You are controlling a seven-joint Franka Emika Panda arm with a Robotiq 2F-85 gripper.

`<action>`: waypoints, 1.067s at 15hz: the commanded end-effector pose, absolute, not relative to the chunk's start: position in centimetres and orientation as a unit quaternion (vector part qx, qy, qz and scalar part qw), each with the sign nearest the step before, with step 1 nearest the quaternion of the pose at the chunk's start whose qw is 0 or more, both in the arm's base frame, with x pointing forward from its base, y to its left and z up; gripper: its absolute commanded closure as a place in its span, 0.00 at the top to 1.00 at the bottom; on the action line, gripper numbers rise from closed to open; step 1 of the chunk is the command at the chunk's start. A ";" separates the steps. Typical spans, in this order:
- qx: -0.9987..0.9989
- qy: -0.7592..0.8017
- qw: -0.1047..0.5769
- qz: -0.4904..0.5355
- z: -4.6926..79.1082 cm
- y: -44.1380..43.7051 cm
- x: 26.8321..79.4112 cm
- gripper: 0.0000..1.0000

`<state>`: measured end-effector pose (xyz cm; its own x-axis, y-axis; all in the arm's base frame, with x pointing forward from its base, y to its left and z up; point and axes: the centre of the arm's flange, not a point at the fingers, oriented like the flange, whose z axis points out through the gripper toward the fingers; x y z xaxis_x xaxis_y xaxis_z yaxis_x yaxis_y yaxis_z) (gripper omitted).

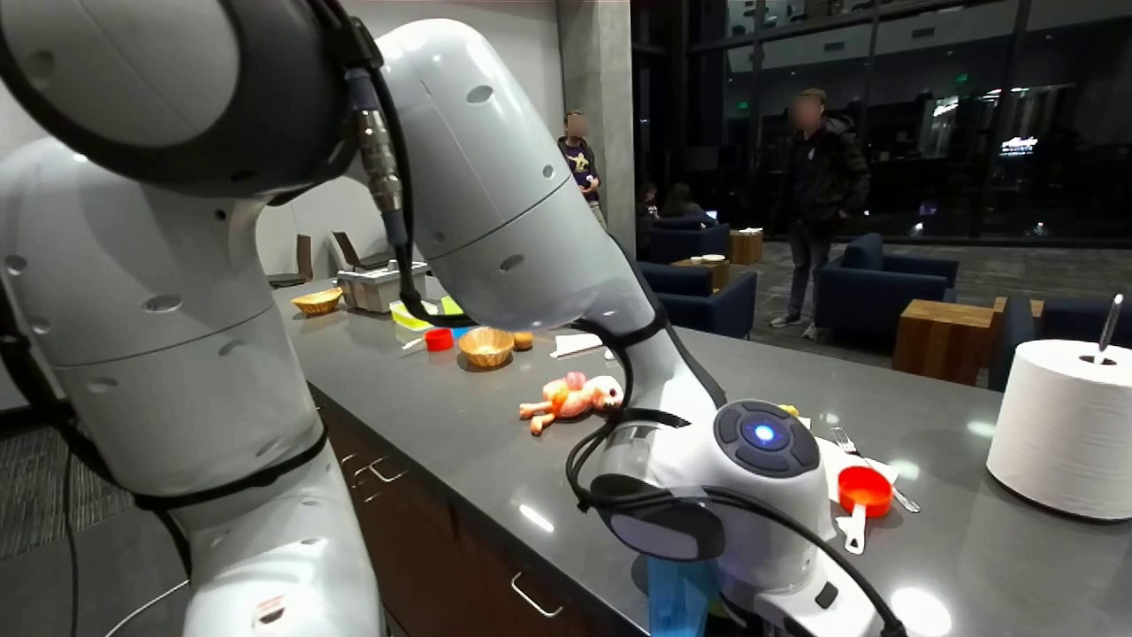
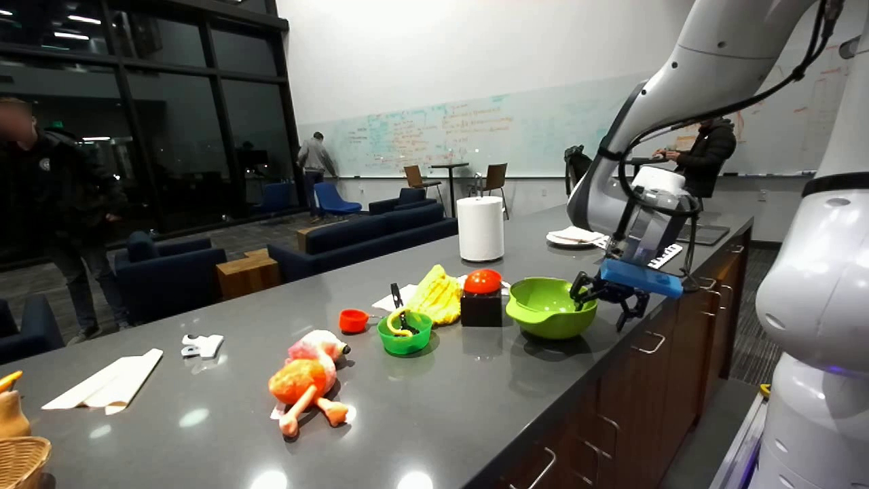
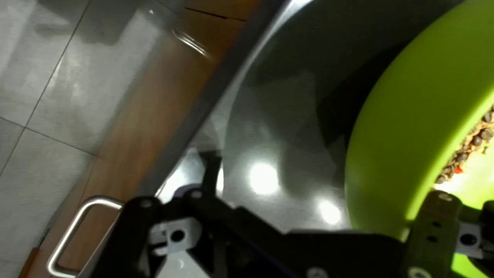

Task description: Move the green bowl to the right

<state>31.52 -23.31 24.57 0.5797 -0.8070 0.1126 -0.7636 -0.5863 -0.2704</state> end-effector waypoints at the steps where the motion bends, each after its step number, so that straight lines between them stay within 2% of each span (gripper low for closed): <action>1: -0.894 0.433 0.057 -0.096 30.8 -20.3 29.5 1.00; 7: -0.914 0.396 0.012 -0.090 35.0 -18.6 31.4 1.00; 16: -0.936 0.333 0.005 -0.112 46.1 -13.0 32.1 1.00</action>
